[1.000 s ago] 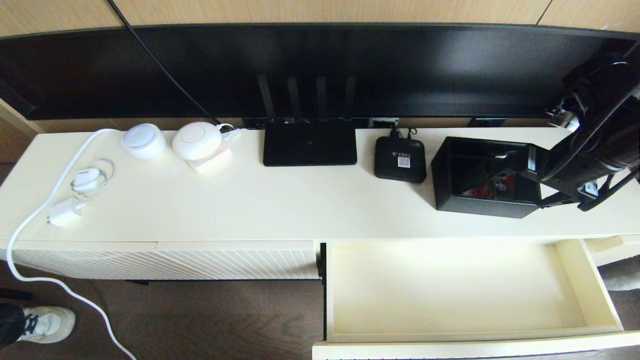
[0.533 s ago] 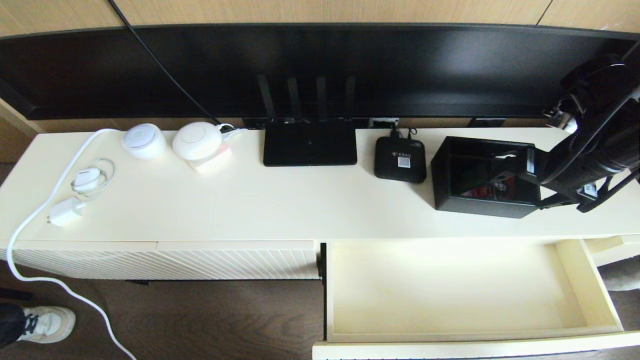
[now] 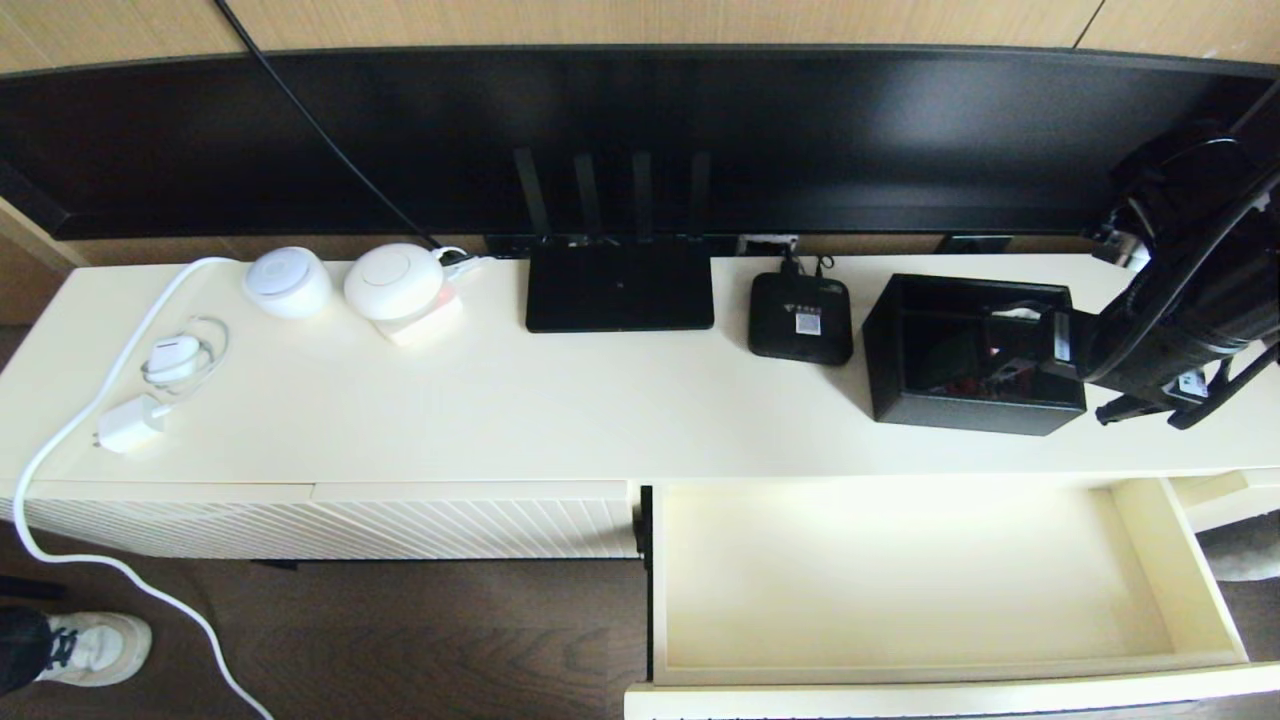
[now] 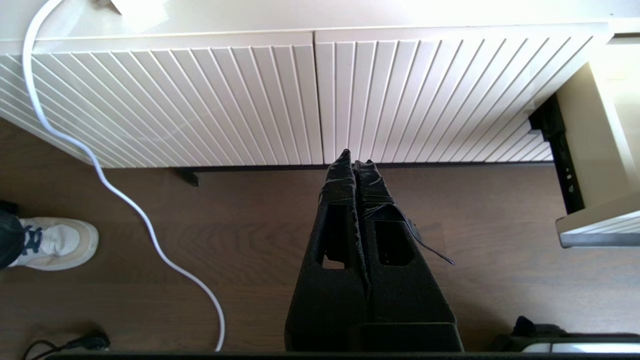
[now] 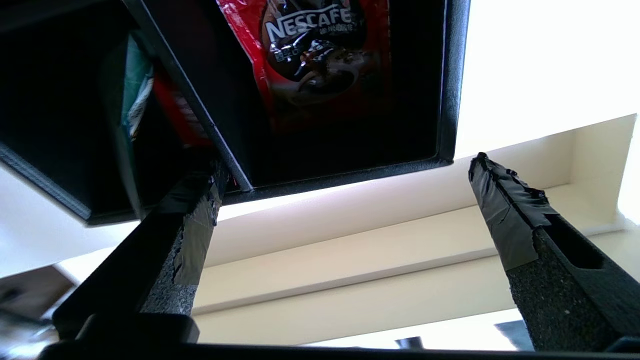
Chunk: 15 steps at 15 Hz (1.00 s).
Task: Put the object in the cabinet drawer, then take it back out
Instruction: Put the storage box in the drawer
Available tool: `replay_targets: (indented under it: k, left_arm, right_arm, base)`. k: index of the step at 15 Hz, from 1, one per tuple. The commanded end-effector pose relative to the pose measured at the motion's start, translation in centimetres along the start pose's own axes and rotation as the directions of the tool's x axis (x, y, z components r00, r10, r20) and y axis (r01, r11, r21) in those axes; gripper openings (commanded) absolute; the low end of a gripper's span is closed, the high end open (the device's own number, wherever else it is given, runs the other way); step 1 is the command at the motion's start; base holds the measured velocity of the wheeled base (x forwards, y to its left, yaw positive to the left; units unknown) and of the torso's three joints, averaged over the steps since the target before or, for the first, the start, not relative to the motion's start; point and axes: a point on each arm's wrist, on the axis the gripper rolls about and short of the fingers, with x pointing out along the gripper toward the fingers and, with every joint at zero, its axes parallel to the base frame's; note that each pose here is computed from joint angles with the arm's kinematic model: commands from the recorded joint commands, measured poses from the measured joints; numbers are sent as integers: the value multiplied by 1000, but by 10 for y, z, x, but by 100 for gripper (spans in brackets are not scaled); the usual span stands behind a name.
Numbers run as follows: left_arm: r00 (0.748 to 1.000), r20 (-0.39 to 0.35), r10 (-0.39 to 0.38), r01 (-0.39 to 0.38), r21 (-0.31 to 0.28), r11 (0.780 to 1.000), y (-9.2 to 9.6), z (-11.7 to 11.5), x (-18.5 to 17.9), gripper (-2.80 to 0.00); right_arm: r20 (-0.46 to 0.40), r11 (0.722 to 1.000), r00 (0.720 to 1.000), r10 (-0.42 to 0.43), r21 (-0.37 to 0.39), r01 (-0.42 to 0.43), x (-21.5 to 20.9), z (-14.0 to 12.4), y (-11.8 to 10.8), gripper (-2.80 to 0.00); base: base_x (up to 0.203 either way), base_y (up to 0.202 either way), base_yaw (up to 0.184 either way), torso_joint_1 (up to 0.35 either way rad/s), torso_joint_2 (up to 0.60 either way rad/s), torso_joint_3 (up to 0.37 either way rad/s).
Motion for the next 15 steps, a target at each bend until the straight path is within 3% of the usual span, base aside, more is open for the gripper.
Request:
replay_targets:
  k: [1,15]
  left_arm:
    - [1000,-2,0,0,0,1000,0,0,0,-280]
    - [1000,-2,0,0,0,1000,0,0,0,-280]
  right_arm:
    - [3,1000,1000,-17,-1,17,1,0,0,0]
    - [51,999,998,42,-25,-41,-20,-2,12,0]
  base:
    - [0,0,0,0,0,0]
    - [0,0,0,0,0,0]
